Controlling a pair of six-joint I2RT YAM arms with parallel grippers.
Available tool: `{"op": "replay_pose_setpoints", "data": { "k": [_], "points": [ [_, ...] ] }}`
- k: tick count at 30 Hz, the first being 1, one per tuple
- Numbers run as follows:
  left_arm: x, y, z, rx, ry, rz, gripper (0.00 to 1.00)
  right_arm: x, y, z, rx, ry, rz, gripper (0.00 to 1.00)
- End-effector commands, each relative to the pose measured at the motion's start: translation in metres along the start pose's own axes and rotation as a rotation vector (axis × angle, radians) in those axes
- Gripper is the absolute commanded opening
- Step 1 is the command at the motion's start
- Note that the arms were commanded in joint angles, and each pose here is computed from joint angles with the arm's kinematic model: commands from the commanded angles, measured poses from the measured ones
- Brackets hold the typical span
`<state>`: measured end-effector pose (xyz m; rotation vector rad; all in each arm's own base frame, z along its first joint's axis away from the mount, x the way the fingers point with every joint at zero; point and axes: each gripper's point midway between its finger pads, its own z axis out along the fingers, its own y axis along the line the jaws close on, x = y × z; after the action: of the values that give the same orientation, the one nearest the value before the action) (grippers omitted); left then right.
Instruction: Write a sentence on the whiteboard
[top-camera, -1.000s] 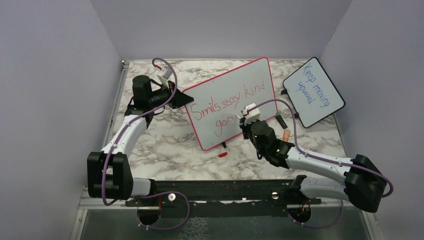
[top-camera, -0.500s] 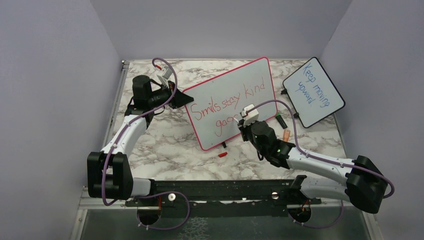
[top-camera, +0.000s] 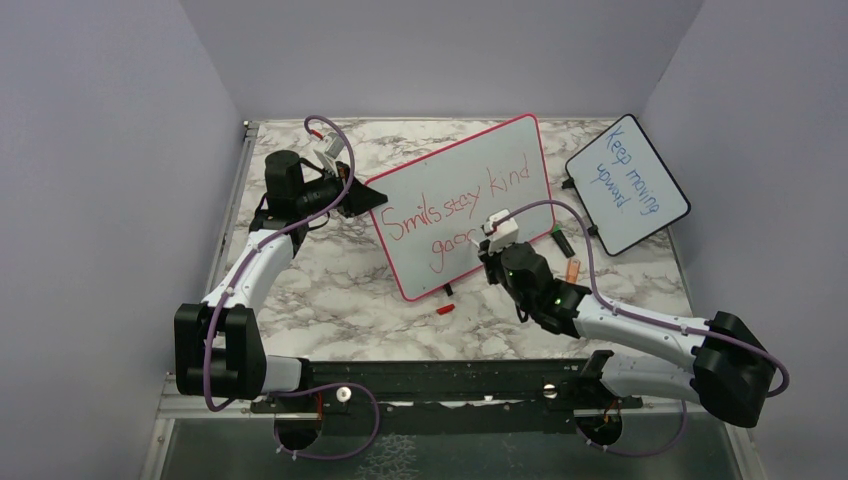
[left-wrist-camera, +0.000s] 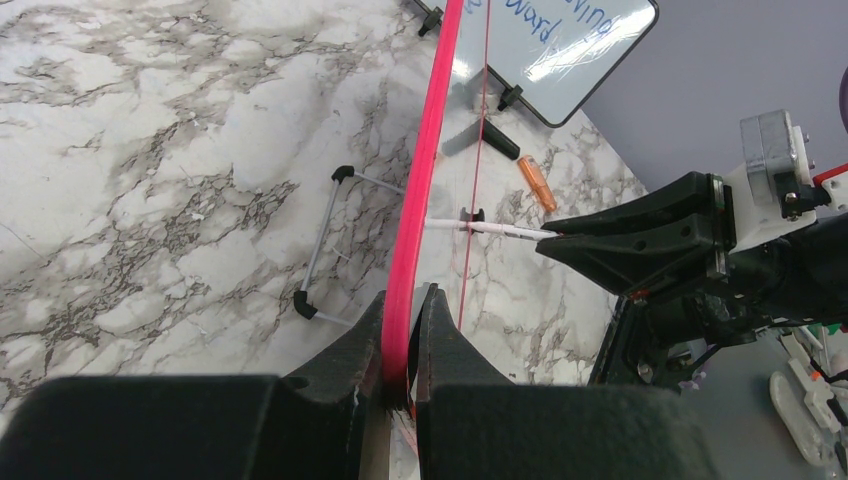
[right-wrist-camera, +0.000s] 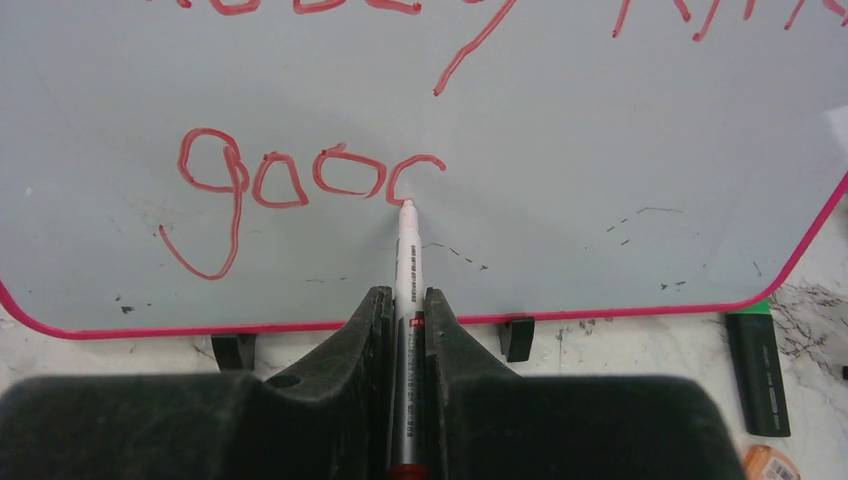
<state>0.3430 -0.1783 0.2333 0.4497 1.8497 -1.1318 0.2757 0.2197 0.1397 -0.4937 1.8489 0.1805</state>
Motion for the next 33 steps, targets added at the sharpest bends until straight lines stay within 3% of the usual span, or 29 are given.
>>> {"op": "replay_pose_setpoints", "data": {
  "k": [1, 20, 33],
  "points": [
    [0.037, 0.046, 0.003, -0.186, 0.088, 0.009, 0.00, 0.001, -0.016, 0.004, 0.076, 0.007, -0.003, 0.01],
    [0.037, 0.045, 0.003, -0.184, 0.088, 0.012, 0.00, -0.054, -0.025, 0.005, 0.100, -0.158, 0.056, 0.01],
    [0.036, 0.046, 0.002, -0.184, 0.086, 0.014, 0.00, -0.057, -0.024, 0.015, 0.100, -0.150, 0.022, 0.01]
  ]
}}
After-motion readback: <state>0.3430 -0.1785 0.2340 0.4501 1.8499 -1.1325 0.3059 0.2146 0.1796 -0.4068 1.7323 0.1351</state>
